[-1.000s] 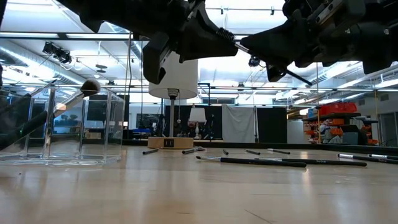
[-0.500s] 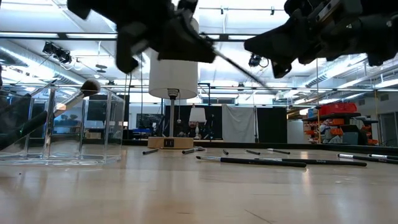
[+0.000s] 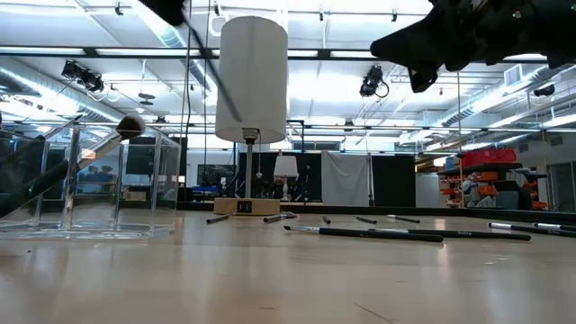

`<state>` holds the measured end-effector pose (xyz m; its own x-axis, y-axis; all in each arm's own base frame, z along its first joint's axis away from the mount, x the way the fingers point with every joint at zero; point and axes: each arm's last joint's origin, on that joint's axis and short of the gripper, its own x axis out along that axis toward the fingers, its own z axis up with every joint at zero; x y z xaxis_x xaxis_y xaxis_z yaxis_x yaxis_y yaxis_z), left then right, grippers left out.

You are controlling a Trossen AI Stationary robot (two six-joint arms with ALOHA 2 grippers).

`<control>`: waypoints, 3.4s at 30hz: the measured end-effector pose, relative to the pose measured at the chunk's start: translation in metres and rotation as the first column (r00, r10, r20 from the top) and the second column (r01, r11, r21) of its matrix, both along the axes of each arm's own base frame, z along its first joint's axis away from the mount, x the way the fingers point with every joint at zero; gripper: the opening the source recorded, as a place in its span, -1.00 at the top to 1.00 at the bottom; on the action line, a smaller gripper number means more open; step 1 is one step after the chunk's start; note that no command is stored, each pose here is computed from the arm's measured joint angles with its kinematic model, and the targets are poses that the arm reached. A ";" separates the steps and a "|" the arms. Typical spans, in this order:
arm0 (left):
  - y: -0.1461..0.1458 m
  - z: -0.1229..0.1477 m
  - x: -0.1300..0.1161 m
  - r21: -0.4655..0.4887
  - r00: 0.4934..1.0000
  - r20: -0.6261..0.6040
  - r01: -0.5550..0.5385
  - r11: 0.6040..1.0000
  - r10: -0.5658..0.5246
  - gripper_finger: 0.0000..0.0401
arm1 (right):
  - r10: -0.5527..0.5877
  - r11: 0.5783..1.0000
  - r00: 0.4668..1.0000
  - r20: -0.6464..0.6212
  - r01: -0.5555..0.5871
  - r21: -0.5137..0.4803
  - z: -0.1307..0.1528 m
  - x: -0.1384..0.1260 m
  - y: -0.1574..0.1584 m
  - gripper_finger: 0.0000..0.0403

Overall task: Put items in baskets/containers
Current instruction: Put the brow brush in the transparent organizer, then put the eyeshadow brush in the transparent organizer

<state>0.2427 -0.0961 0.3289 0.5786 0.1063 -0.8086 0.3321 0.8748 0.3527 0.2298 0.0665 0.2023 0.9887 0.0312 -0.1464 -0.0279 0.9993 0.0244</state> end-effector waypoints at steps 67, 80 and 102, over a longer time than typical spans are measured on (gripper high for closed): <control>-0.006 -0.071 0.074 -0.136 0.809 -0.503 0.274 0.952 -0.305 0.37 | -0.001 1.000 1.000 -0.031 0.002 0.003 -0.005 0.001 0.001 0.97; 0.024 -0.065 0.078 -0.128 0.845 -0.497 0.153 0.980 -0.197 0.02 | -0.003 1.000 1.000 -0.030 0.004 0.016 -0.005 0.001 0.000 0.97; 0.041 0.006 0.044 -0.212 0.999 -0.011 0.045 0.976 -0.048 0.02 | -0.026 0.992 0.989 -0.143 0.043 0.118 -0.029 0.009 0.003 0.97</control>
<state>0.2869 -0.0553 0.3349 0.5657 -0.0948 -0.8191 0.3783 0.9125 0.1556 0.2387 0.0697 0.1733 0.9592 0.0233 -0.2817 0.0188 0.9891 0.1459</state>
